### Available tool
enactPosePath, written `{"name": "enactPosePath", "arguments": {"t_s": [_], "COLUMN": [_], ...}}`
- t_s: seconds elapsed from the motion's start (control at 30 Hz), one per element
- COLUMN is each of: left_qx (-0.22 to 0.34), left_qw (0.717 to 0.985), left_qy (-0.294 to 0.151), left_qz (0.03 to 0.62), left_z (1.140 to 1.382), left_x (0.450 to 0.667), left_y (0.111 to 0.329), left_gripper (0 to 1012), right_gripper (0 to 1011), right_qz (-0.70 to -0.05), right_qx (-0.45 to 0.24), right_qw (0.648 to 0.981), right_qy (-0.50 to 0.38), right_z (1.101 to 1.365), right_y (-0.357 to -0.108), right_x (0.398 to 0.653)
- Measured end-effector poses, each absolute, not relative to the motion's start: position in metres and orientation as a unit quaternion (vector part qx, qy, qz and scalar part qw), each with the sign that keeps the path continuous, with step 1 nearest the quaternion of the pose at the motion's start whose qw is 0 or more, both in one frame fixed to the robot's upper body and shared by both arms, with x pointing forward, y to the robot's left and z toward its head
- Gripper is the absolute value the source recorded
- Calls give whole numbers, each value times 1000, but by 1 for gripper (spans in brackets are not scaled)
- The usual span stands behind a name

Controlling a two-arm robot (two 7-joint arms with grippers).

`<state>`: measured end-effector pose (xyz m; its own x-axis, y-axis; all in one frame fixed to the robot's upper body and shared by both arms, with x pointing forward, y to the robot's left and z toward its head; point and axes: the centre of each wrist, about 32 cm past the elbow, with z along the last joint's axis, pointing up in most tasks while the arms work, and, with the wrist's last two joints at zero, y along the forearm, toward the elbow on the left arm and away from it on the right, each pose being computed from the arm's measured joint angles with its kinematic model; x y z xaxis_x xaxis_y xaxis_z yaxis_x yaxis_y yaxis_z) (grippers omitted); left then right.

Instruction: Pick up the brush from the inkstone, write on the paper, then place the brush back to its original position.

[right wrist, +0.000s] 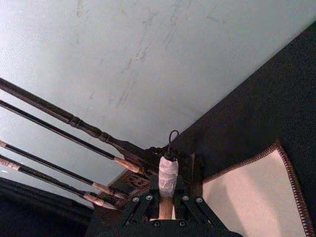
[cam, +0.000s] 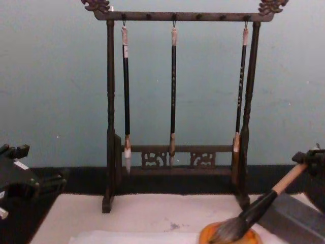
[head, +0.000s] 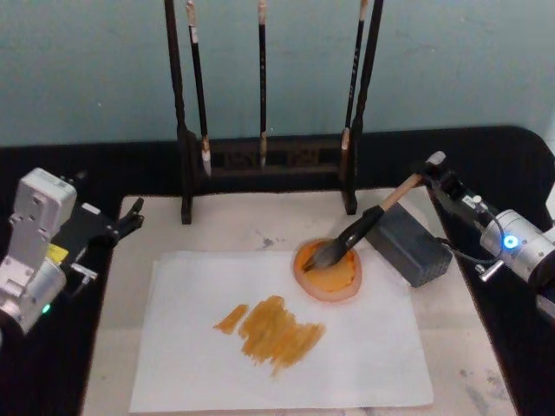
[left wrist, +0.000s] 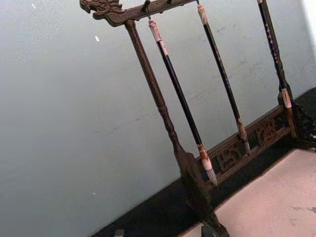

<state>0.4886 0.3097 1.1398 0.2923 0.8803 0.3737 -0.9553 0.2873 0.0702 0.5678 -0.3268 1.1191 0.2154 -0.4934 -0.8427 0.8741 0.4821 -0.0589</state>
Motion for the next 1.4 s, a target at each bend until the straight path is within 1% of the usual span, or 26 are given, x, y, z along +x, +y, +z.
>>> {"name": "enactPosePath", "arguments": {"t_s": [0.4,0.53,0.8,0.93,1.1,1.23,1.3,1.33,1.37,1.4], "left_qx": [141,141,141,141,141,141,141,141,141,141], "left_qw": [791,791,791,791,791,791,791,791,791,791], "left_qy": [-132,-132,-132,-132,-132,-132,-132,-132,-132,-132], "left_qz": [580,580,580,580,580,580,580,580,580,580], "left_z": [1140,1140,1140,1140,1140,1140,1140,1140,1140,1140], "left_x": [489,489,489,489,489,489,489,489,489,489], "left_y": [310,310,310,310,310,310,310,310,310,310], "left_gripper": [1010,1009,1010,1010,1010,1010,1010,1010,1010,1009], "right_gripper": [155,155,155,155,155,155,155,155,155,155], "right_qz": [-457,-448,-426,-418,-408,-404,-403,-401,-401,-401], "right_qx": [222,225,228,217,197,193,187,181,181,173], "right_qw": [748,751,754,766,790,799,807,816,816,826], "right_qy": [427,429,446,438,413,402,389,374,374,356], "right_z": [1120,1126,1150,1165,1185,1191,1195,1199,1199,1203], "right_y": [-327,-328,-335,-334,-330,-329,-327,-324,-324,-321], "right_x": [568,569,570,567,560,556,554,552,552,549]}}
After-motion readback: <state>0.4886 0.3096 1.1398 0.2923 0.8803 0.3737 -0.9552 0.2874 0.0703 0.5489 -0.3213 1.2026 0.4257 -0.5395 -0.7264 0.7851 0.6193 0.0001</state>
